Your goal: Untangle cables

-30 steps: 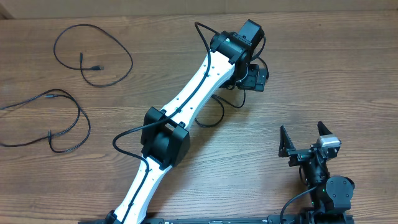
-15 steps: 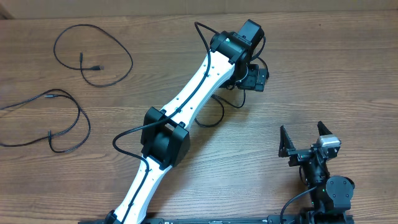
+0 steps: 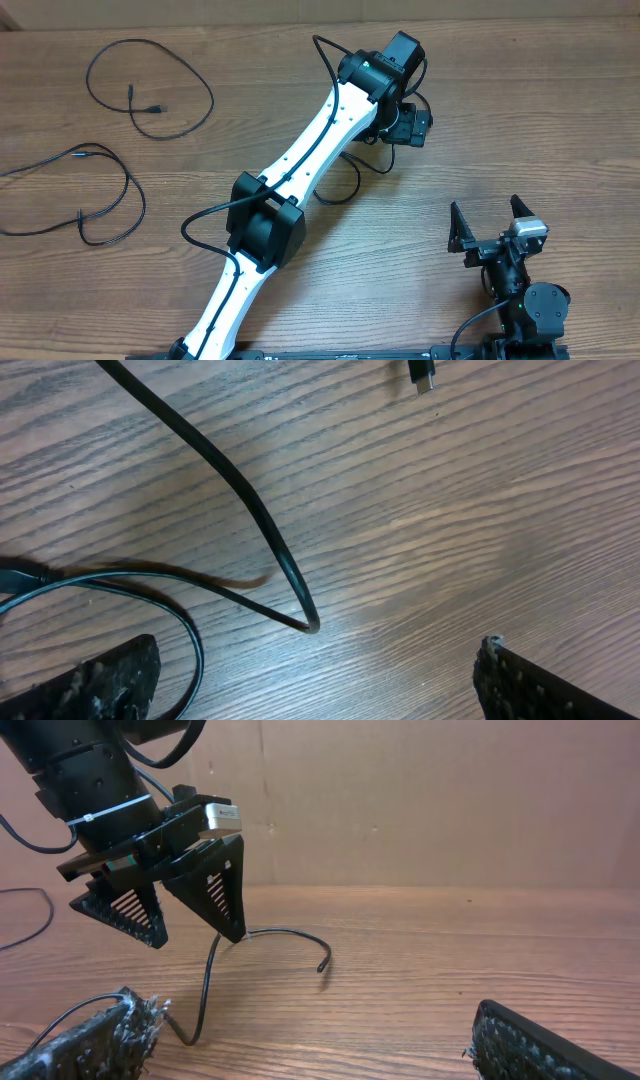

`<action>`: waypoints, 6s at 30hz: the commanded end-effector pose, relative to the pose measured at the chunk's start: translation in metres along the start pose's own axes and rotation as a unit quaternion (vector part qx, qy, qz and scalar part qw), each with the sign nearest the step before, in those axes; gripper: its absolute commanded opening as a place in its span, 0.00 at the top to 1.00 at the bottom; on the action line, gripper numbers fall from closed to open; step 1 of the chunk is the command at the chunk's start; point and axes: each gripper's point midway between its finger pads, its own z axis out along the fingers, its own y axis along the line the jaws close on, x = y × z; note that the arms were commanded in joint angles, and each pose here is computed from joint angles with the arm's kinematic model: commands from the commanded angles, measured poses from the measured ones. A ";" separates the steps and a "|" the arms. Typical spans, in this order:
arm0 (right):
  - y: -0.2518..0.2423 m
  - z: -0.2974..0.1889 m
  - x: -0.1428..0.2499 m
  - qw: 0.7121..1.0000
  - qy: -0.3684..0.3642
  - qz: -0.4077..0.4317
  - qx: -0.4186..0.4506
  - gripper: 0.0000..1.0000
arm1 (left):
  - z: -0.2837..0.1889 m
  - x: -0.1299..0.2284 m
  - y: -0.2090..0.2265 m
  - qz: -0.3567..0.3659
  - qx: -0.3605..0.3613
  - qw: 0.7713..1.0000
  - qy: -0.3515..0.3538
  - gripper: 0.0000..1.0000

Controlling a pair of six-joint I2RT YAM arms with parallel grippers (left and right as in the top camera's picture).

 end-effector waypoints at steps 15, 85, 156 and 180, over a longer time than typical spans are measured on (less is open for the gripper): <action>-0.002 0.000 0.003 1.000 0.001 -0.003 0.003 0.00 | 0.011 -0.010 -0.026 -0.004 0.056 0.998 -0.013 0.00; -0.002 0.000 0.003 1.000 0.001 -0.003 0.003 0.00 | -0.296 0.042 -0.038 -0.372 0.292 0.881 -0.019 0.96; -0.002 0.000 0.003 1.000 0.001 -0.003 0.003 0.00 | -0.227 0.098 0.251 -0.261 -0.243 0.934 -0.030 0.96; -0.002 0.000 0.003 1.000 0.001 -0.003 0.003 0.00 | -0.201 0.122 0.336 -0.377 -0.278 0.884 -0.009 0.95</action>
